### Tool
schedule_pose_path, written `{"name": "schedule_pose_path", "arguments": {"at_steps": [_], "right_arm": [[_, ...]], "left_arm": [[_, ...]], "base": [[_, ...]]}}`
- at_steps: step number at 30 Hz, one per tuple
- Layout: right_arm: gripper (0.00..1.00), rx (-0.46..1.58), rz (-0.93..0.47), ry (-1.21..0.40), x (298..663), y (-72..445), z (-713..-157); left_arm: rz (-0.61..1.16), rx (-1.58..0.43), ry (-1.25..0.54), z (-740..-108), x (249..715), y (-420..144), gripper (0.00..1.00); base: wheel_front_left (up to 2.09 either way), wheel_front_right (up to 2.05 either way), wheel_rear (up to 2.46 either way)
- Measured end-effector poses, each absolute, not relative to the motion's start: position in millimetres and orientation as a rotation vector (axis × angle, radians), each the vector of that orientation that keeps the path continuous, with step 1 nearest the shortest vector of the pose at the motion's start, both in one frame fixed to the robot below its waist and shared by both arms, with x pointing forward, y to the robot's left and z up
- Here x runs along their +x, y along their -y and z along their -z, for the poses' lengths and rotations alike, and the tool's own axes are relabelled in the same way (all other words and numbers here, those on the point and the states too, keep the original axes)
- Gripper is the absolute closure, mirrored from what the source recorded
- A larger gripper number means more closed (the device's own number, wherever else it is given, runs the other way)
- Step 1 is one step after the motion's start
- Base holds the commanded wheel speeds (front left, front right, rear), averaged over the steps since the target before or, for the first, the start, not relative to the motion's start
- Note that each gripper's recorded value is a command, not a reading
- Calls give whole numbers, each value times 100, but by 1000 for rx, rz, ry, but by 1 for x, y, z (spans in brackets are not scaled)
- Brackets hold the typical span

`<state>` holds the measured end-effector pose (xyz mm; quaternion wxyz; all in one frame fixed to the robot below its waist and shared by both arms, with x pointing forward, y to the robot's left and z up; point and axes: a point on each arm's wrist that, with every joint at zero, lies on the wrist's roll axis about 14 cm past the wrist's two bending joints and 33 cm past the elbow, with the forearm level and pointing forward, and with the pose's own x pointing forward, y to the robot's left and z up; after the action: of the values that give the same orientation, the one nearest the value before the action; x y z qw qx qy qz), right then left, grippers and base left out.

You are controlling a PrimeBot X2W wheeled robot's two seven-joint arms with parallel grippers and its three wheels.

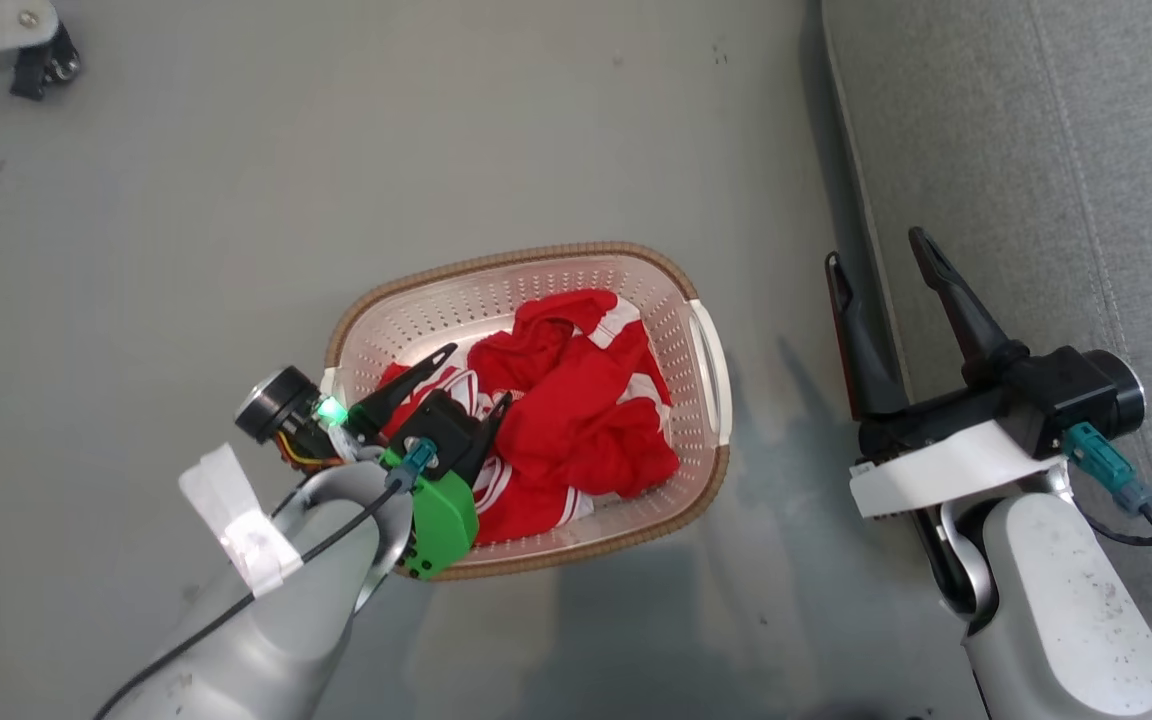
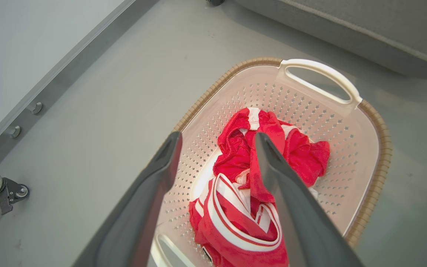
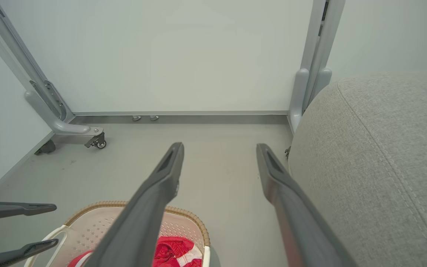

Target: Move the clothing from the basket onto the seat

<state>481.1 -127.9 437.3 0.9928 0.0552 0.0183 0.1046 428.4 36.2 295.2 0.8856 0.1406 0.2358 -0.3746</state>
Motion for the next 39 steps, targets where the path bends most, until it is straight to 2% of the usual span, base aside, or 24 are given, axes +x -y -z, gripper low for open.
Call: {"name": "schedule_pose_path", "arguments": {"at_steps": [11,28,39], "right_arm": [[0,111,-183,-158,492,137,-374],[0,169,-126,-278,493,154,-312],[0,184,-98,-297,491,164,-302]], "left_arm": [[924,521,-643,-216,457,-45,0],[1000,624,-983,-115,423,-67,0],[1088,702,-1053,-85,405,-73,0]], "base": [[0,0,0],[0,0,0],[0,0,0]]}}
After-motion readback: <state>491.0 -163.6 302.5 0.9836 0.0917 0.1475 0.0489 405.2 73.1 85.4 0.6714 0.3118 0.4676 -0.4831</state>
